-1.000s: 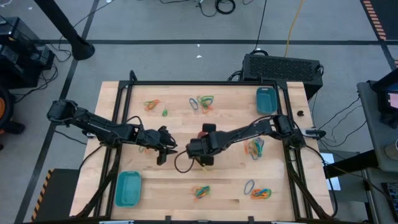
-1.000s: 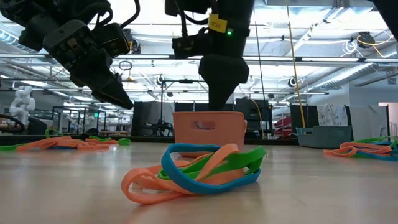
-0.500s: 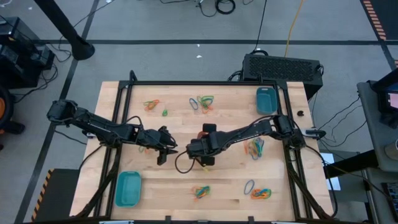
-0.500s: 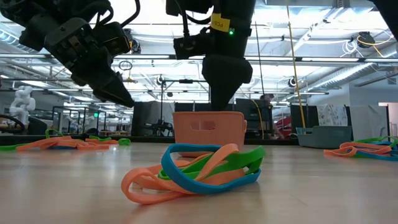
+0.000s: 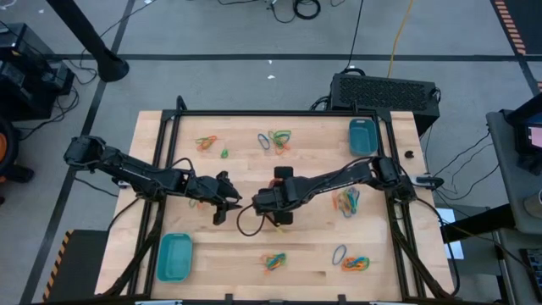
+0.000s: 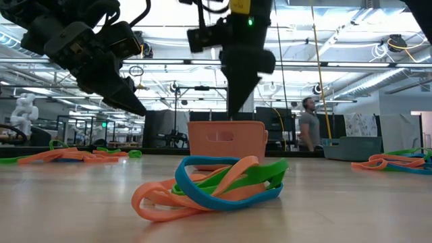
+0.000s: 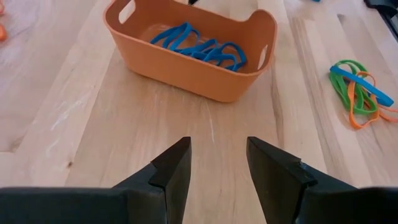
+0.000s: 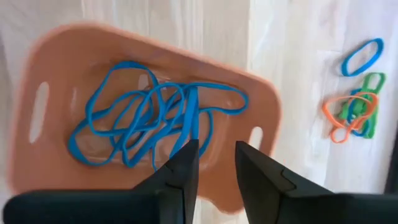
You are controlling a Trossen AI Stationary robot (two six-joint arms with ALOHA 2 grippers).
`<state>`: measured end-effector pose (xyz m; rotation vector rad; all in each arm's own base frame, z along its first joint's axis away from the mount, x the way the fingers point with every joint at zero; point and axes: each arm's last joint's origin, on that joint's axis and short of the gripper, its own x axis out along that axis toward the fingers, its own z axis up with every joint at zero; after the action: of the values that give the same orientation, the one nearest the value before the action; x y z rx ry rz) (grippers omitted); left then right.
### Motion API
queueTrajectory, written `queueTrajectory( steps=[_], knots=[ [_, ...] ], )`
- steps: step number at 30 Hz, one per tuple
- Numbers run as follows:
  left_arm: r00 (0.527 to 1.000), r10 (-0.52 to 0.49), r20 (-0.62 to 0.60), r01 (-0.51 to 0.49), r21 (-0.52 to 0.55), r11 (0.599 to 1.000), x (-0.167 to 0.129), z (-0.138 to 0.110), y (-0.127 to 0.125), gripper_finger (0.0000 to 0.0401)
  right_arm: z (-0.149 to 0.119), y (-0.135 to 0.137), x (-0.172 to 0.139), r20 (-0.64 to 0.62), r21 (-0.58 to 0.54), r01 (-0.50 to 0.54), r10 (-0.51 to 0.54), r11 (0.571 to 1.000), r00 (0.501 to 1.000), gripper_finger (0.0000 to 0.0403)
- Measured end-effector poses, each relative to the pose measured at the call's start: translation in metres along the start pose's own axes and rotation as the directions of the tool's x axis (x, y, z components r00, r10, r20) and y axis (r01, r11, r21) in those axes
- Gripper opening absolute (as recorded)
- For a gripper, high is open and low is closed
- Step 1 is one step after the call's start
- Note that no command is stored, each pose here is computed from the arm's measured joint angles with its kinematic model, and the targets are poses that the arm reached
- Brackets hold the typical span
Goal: Sort rubber bands into baskets
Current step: Adjust the orange bin
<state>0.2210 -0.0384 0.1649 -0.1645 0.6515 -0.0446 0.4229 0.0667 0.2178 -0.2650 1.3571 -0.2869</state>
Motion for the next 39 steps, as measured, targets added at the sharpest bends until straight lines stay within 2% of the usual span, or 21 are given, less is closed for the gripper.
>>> queueTrajectory(
  steps=[5, 8, 13, 16, 18, 21, 25, 28, 34, 39],
  knots=[
    [1.0, 0.002, -0.01, -0.002, -0.005, 1.0, 0.0, -0.001, 0.0, 0.0162, 0.005, -0.001, -0.023, 0.025, 0.021, -0.003, 0.003, 1.0, 1.0, 0.0096],
    [1.0, 0.003, -0.01, -0.003, -0.017, 1.0, 0.0, -0.001, 0.0, 0.0162, -0.003, 0.004, -0.033, 0.016, -0.002, 0.027, -0.027, 1.0, 1.0, 0.0096],
    [1.0, 0.003, -0.016, -0.003, -0.035, 0.999, 0.0, -0.002, 0.0, 0.0162, -0.029, 0.01, -0.048, 0.033, 0.006, 0.114, -0.114, 0.993, 0.993, 0.0096],
    [1.0, 0.0, -0.019, -0.001, -0.056, 0.998, 0.0, -0.002, -0.001, 0.0162, -0.048, 0.009, -0.052, 0.092, 0.065, 0.091, -0.096, 0.994, 0.991, 0.0092],
    [1.0, -0.001, -0.019, 0.0, -0.056, 0.998, 0.0, -0.002, -0.001, 0.0162, -0.059, 0.008, -0.047, 0.15, 0.111, 0.057, -0.073, 0.992, 0.986, 0.0086],
    [1.0, -0.001, -0.018, 0.0, -0.056, 0.998, 0.0, -0.002, -0.001, 0.0162, -0.076, 0.009, -0.033, 0.22, 0.146, -0.06, 0.027, 0.988, 0.975, 0.0074],
    [1.0, -0.001, -0.018, 0.0, -0.057, 0.998, 0.0, -0.002, -0.001, 0.0162, -0.094, 0.006, -0.019, 0.29, 0.174, -0.164, 0.108, 0.971, 0.951, 0.0036],
    [1.0, -0.001, -0.015, 0.001, -0.057, 0.998, 0.0, -0.002, -0.001, 0.0162, -0.108, 0.004, -0.01, 0.277, 0.194, -0.174, 0.116, 0.966, 0.954, 0.0006],
    [1.0, 0.003, -0.006, -0.004, -0.034, 0.999, 0.0, -0.001, -0.001, 0.0162, -0.119, 0.001, 0.009, 0.269, 0.262, -0.203, 0.131, 0.943, 0.954, 0.0002],
    [1.0, 0.004, -0.002, -0.004, -0.033, 0.999, 0.0, -0.001, -0.001, 0.0162, -0.118, -0.003, 0.025, 0.262, 0.289, -0.216, 0.14, 0.933, 0.955, 0.0001]
  ],
)
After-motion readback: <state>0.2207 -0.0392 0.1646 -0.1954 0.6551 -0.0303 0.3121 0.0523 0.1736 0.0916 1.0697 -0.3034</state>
